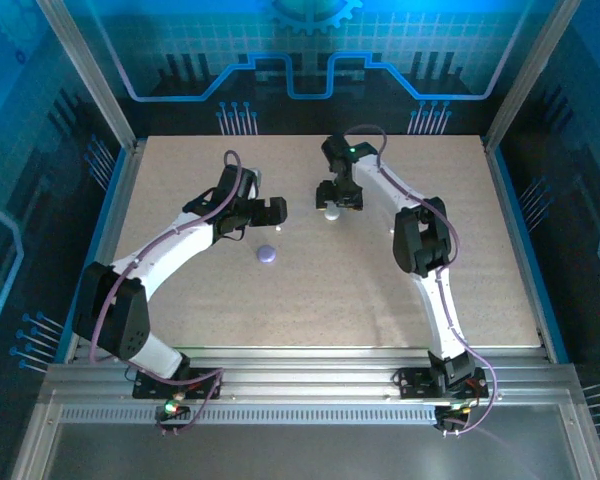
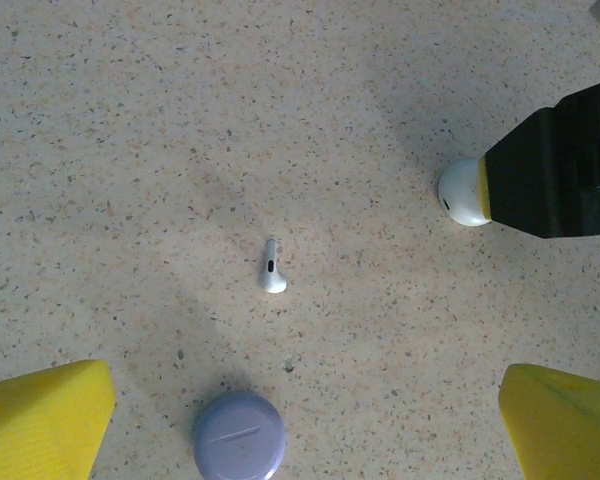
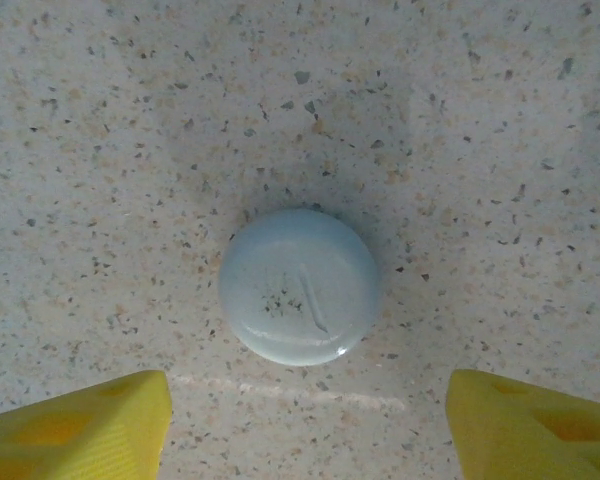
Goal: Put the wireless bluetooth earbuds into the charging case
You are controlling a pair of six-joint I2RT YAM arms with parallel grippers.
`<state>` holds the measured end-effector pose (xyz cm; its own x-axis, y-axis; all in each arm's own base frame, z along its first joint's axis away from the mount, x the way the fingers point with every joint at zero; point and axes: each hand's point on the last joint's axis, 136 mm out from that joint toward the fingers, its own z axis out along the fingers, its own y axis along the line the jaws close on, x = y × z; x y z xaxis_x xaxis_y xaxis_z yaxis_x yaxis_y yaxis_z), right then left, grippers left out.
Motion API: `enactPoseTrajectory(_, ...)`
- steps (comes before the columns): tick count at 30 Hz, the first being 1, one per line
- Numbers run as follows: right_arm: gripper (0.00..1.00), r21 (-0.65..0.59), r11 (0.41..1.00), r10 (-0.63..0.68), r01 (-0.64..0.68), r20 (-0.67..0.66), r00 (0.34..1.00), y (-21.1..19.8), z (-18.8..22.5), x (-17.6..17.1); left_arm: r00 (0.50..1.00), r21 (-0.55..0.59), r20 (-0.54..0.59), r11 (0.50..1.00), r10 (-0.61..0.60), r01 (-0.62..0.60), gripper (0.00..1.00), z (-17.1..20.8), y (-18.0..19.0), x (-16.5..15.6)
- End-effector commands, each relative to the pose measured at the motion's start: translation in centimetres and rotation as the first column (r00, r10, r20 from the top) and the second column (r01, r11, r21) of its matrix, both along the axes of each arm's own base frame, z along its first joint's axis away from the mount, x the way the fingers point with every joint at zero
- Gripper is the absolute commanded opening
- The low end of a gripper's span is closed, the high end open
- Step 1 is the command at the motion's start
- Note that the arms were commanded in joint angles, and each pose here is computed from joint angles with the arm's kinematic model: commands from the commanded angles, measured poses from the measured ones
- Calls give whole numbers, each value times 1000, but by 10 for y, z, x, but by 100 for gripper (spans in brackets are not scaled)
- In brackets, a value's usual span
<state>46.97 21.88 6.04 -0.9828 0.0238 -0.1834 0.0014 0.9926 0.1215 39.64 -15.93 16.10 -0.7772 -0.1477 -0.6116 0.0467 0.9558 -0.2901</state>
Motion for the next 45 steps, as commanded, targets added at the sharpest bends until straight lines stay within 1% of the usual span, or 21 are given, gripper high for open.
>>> enactPoseTrajectory(1,74,8,1000,-5,5,-32,999,6,-10,0,1000,-19,-13,1000,6,-7,99,2,0,3)
enactPoseTrajectory(6,73,13,1000,-10,11,-49,999,9,-20,0,1000,-42,-6,999,6,-6,99,6,-2,4)
enactPoseTrajectory(10,68,25,1000,-8,9,-60,998,12,-29,1,1000,-52,0,999,0,0,99,8,-4,6)
enactPoseTrajectory(18,68,19,1000,-9,11,-68,998,15,-41,5,1000,-60,-2,998,4,-5,99,8,-2,6)
enactPoseTrajectory(21,65,16,1000,-12,13,-68,998,15,-43,7,1000,-65,-1,998,8,-8,99,8,-2,7)
enactPoseTrajectory(25,65,4,1000,-17,17,-66,998,13,-48,8,1000,-69,-5,998,7,-8,99,5,-3,7)
enactPoseTrajectory(31,56,3,1000,-25,25,-63,998,12,-51,11,1000,-66,-15,998,7,-8,99,2,-4,8)
enactPoseTrajectory(35,47,-1,1000,-22,22,-52,998,11,-47,13,1000,-70,-27,998,3,-5,99,-2,-5,8)
enactPoseTrajectory(37,45,5,1000,-15,15,-47,999,12,-43,13,1000,-71,-31,997,4,-6,99,-3,-5,7)
enactPoseTrajectory(45,44,60,998,18,-18,4,1000,19,-8,-4,1000,-68,-17,997,-22,21,97,-5,-4,-3)
